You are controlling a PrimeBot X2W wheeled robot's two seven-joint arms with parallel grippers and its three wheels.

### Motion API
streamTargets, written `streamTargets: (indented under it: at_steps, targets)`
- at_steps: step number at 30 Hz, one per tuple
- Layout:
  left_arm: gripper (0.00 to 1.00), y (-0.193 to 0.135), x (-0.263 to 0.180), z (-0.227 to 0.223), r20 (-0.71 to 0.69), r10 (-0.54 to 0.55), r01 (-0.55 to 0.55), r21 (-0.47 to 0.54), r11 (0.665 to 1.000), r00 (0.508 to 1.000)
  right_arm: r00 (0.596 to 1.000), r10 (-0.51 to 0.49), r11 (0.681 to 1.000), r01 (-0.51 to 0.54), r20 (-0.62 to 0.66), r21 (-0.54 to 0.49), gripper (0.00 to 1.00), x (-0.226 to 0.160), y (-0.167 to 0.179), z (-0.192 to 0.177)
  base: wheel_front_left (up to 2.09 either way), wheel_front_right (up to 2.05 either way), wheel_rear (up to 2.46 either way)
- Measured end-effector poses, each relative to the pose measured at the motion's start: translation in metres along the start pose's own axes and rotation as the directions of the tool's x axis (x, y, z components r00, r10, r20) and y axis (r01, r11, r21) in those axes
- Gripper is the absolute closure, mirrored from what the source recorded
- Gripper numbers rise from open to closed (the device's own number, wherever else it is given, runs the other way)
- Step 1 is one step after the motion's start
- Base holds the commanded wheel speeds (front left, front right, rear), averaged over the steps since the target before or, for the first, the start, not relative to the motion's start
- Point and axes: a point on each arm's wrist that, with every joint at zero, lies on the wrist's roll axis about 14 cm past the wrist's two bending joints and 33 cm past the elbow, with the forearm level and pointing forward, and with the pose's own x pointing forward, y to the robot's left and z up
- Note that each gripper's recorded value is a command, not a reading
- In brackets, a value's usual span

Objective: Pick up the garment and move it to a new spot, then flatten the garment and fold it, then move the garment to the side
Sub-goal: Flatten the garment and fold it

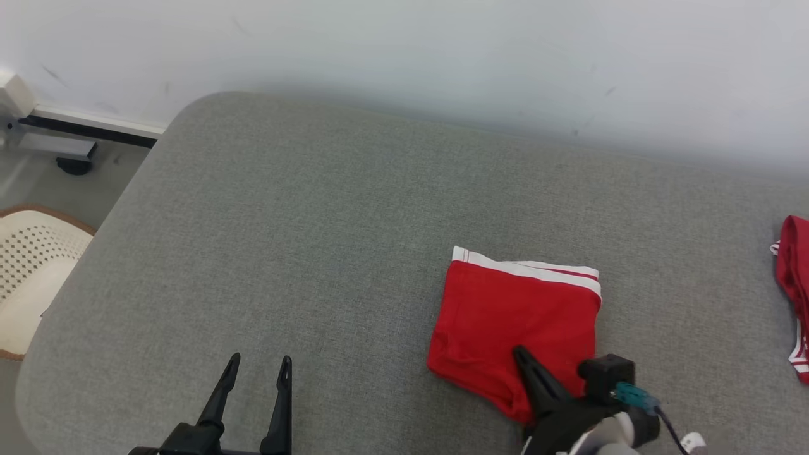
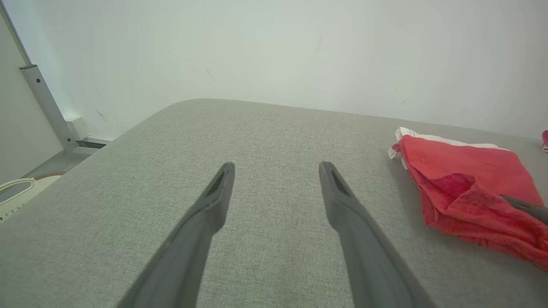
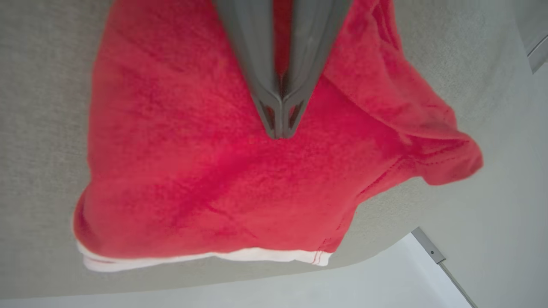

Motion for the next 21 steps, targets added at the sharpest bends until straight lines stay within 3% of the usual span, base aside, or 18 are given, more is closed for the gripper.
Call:
streamTargets:
  at_steps: [12,16,21]
  targets:
    - [0.0,0.009,-0.002,-0.001,-0.009,0.03,-0.03,0.006,1.0,0.999,0.972,0.219,0.975,-0.22,-0.087,-0.002,1.0,0.012,0.082,-0.031,0.0,0.0,0.0]
    - [0.0,0.009,-0.003,-0.002,-0.01,0.031,-0.031,0.006,1.0,0.999,0.963,0.253,0.967,-0.253,-0.097,0.009,1.0,0.01,0.095,-0.035,0.0,0.0,0.0]
    - [0.0,0.009,-0.001,0.001,0.0,0.031,-0.031,0.006,0.999,1.0,0.969,0.244,0.97,-0.243,-0.025,0.026,1.0,0.014,0.095,-0.011,0.0,0.0,0.0]
